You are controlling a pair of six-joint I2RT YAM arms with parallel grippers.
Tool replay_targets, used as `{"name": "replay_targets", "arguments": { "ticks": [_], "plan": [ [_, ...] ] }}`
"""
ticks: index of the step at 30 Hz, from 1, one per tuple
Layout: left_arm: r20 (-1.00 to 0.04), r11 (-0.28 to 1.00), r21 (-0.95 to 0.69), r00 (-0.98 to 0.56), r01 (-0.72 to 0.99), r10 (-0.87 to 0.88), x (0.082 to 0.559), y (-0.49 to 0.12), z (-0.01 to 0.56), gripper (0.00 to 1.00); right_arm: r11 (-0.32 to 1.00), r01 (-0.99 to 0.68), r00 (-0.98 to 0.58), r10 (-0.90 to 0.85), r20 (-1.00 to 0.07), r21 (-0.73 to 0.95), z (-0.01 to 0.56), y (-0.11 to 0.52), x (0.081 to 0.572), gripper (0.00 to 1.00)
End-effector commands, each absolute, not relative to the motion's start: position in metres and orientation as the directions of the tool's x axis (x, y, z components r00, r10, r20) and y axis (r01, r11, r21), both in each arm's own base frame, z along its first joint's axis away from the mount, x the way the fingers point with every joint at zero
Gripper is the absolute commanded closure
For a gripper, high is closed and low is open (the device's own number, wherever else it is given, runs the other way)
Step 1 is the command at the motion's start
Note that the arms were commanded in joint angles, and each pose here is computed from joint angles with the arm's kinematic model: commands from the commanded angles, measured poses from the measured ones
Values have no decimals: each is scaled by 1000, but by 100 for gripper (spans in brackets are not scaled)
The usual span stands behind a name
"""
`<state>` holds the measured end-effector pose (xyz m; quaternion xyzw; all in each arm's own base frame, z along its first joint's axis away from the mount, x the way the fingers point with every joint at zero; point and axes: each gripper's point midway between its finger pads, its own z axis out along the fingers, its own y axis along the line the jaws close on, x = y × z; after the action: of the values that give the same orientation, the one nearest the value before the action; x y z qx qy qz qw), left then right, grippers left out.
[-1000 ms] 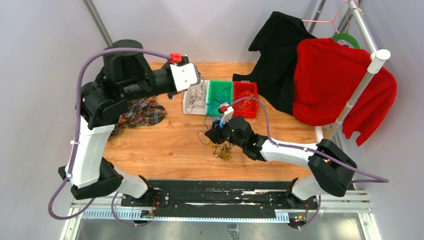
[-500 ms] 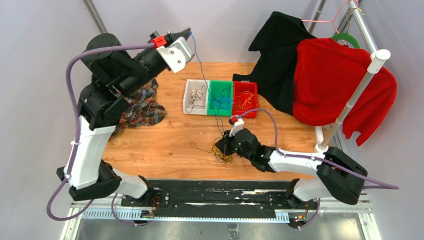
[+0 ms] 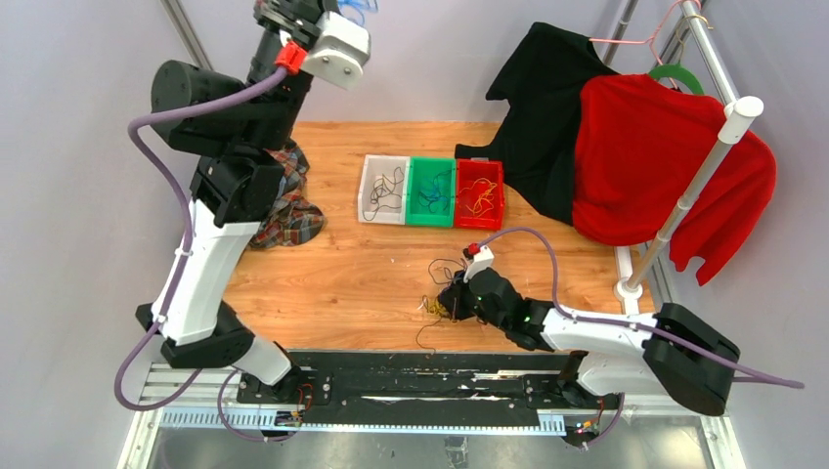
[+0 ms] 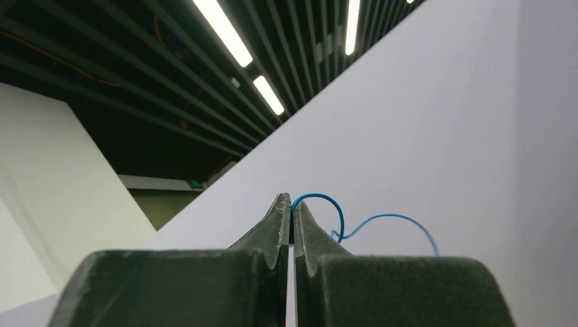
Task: Untangle the cables
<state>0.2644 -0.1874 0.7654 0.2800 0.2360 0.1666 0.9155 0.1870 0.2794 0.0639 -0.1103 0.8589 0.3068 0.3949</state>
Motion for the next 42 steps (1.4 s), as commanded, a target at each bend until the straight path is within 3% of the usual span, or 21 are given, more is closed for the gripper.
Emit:
{"name": "replay_targets", "arguments": {
  "ticks": [1, 8, 15, 36, 42],
  "plan": [
    [-395, 748, 660, 818, -65, 419, 274, -206, 723, 100, 790, -453, -605, 67, -793, 412, 91, 275, 191, 99],
    [-548, 667, 734, 693, 131, 467, 320, -241, 605, 100, 787, -498, -494, 87, -865, 363, 136, 258, 196, 99],
    [-604, 580, 771, 589, 261, 537, 358, -274, 502, 100, 809, -467, -462, 121, -879, 357, 137, 234, 192, 99],
    [-549, 419, 831, 423, 365, 721, 474, -326, 332, 100, 823, -415, -458, 179, -871, 388, 134, 209, 186, 99],
    [-545, 426, 835, 407, 349, 733, 496, -329, 316, 100, 834, -408, -454, 169, -875, 372, 135, 206, 188, 99]
  ]
}}
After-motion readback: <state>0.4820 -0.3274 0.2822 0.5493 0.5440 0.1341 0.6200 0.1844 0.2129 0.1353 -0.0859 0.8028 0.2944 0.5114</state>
